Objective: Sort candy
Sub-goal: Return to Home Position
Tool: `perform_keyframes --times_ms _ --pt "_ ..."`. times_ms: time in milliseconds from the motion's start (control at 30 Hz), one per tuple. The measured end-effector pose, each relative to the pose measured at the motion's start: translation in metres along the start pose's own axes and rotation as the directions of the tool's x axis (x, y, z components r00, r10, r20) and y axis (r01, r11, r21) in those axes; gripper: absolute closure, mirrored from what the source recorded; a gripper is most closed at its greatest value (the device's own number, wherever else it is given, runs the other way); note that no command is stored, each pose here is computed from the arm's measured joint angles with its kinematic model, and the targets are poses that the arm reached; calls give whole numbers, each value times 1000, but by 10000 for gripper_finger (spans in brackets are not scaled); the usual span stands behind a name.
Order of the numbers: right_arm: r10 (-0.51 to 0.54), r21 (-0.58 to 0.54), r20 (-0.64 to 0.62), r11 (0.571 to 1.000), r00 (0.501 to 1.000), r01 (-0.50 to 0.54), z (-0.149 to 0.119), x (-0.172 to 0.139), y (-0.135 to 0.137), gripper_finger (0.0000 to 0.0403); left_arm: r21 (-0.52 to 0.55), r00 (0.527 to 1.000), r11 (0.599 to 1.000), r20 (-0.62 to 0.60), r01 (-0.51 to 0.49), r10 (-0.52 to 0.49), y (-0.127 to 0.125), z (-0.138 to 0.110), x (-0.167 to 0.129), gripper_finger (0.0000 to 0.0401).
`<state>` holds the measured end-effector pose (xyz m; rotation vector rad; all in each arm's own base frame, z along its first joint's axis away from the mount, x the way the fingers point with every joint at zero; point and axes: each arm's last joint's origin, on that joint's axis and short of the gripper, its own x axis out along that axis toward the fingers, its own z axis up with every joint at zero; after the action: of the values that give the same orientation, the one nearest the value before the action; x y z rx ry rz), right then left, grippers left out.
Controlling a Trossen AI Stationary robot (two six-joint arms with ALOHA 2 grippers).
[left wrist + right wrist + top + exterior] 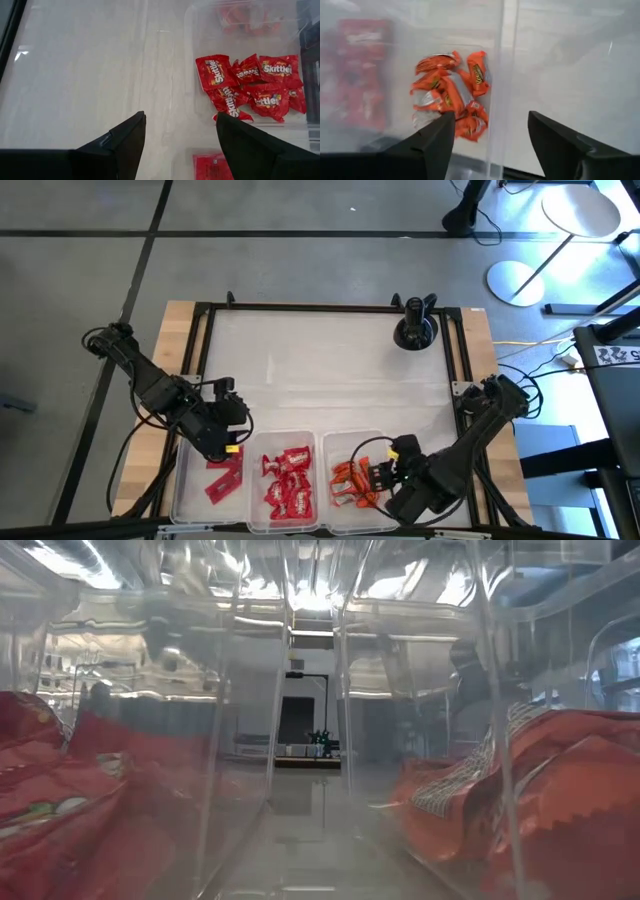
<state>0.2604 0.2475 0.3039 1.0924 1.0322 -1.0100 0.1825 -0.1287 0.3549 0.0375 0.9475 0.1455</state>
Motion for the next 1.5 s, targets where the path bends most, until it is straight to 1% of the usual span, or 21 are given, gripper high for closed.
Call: perform_keyframes --times_ms 100,167,233,300,367,433,500,567,633,700,833,933,1000,1067,1133,1167,1267,1333,1400,1467,1500 --pt "44 -93 8 995 999 -43 8 -29 3 151 42 1000 999 0 0 0 0 0 0 168" --pt "97 -174 39 981 995 -88 14 -44 5 154 25 1000 1000 2 2 -3 0 0 0 168" --pt "159 -259 79 957 984 -134 23 -54 10 160 4 1000 1000 9 8 -8 -1 1 0 168" --pt "209 -363 136 920 968 -148 33 -59 13 168 27 1000 1000 5 3 -3 0 1 0 168" --pt "243 -476 196 871 950 -124 46 -63 17 180 79 1000 997 15 1 -2 2 4 2 168" --pt "288 -607 249 790 925 -83 55 -68 18 198 69 997 998 71 13 -18 7 14 3 168" --pt "320 -705 283 709 904 -30 65 -74 20 219 39 984 998 167 56 -62 15 27 0 168" --pt "345 -759 332 650 878 31 74 -81 16 241 57 958 990 252 125 -136 25 38 -6 168" --pt "374 -787 391 609 841 95 85 -93 9 265 87 917 974 329 207 -224 36 49 -13 168" --pt "413 -809 431 571 802 141 96 -105 -4 292 95 875 963 403 253 -269 50 57 -19 168" --pt "452 -801 491 569 745 184 120 -119 -37 355 101 828 965 498 240 -258 76 66 -25 168" --pt "499 -811 475 567 725 142 134 -121 -62 395 106 794 965 550 241 -258 90 68 -24 168" --pt "548 -824 453 559 703 95 143 -118 -77 390 105 775 966 578 237 -254 98 68 -23 168" --pt "599 -847 402 530 692 33 153 -113 -88 386 92 762 968 602 232 -240 103 68 -19 168" --pt "660 -874 346 485 667 -26 164 -105 -95 392 84 741 967 627 241 -239 107 67 -13 168" --pt "697 -894 309 446 647 -54 170 -101 -96 397 90 728 963 638 255 -252 108 67 -9 168" --pt "809 -951 170 285 563 -123 188 -87 -96 398 106 688 945 662 309 -299 109 63 0 168" --pt "865 -966 105 206 490 -156 202 -79 -96 396 69 688 941 665 331 -291 111 57 6 168" --pt "896 -969 88 178 435 -171 217 -72 -98 399 34 680 941 682 338 -269 115 51 9 168" --pt "903 -967 107 192 416 -169 233 -63 -101 401 29 656 943 711 331 -252 119 43 7 168" --pt "902 -965 109 197 417 -173 239 -59 -102 400 37 632 945 735 324 -245 120 40 3 168"
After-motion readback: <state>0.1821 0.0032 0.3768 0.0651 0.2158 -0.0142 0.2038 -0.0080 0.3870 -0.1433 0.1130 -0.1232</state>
